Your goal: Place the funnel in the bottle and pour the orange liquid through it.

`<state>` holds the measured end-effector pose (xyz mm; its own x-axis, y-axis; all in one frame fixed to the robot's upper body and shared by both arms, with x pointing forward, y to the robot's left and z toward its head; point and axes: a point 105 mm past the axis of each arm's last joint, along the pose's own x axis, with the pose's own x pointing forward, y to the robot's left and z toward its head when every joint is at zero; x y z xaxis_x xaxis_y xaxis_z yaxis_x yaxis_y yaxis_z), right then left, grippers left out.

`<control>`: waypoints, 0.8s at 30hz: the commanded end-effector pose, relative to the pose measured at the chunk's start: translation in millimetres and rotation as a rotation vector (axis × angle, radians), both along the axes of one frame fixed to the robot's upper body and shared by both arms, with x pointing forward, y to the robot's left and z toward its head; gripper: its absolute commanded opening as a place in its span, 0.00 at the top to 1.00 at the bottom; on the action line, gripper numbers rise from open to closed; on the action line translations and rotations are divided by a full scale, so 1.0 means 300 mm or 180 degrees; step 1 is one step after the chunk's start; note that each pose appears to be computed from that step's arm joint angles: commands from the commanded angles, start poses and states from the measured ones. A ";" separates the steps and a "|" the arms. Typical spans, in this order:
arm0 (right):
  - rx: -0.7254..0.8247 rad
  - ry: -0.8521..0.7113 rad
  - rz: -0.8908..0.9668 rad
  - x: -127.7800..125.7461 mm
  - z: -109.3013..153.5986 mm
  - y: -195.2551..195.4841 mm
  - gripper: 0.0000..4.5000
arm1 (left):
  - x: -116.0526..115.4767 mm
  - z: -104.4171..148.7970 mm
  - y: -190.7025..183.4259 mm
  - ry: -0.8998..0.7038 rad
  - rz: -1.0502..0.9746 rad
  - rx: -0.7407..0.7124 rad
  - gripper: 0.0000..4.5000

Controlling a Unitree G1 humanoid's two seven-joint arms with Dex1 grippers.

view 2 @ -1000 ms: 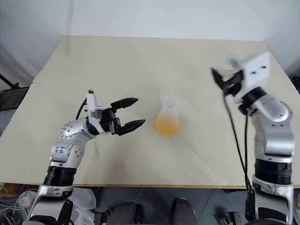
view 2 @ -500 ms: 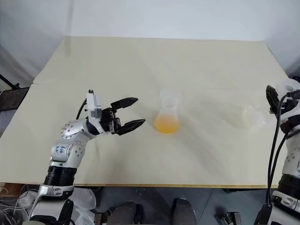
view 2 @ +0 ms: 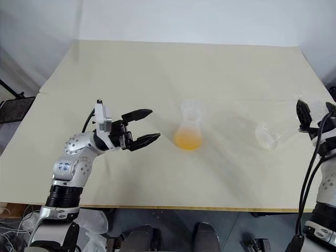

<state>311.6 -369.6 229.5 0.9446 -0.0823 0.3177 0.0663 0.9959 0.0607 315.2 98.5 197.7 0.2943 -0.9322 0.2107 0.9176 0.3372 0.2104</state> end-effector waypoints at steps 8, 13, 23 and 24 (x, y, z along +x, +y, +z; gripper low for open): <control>-0.0292 -0.0359 0.0183 -0.038 0.113 0.040 0.01 | -0.008 0.037 0.005 -0.0158 -0.0036 -0.0043 0.00; -0.0327 -0.0673 0.0500 -0.064 0.190 0.092 0.01 | -0.006 0.039 0.018 -0.0183 -0.0018 -0.0003 0.00; -0.0700 -0.0627 0.1962 -0.108 0.283 0.372 0.01 | -0.011 0.000 0.111 -0.0168 0.0043 0.0560 0.00; -0.0859 -0.0502 0.2159 -0.114 0.257 0.417 0.01 | -0.013 -0.009 0.132 -0.0162 0.0060 0.0670 0.00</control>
<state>285.2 -263.7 308.0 0.7480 0.5090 0.4259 -0.4852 0.8572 -0.1724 314.0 128.6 190.4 0.2987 -0.9533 0.0453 0.9123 0.2992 0.2796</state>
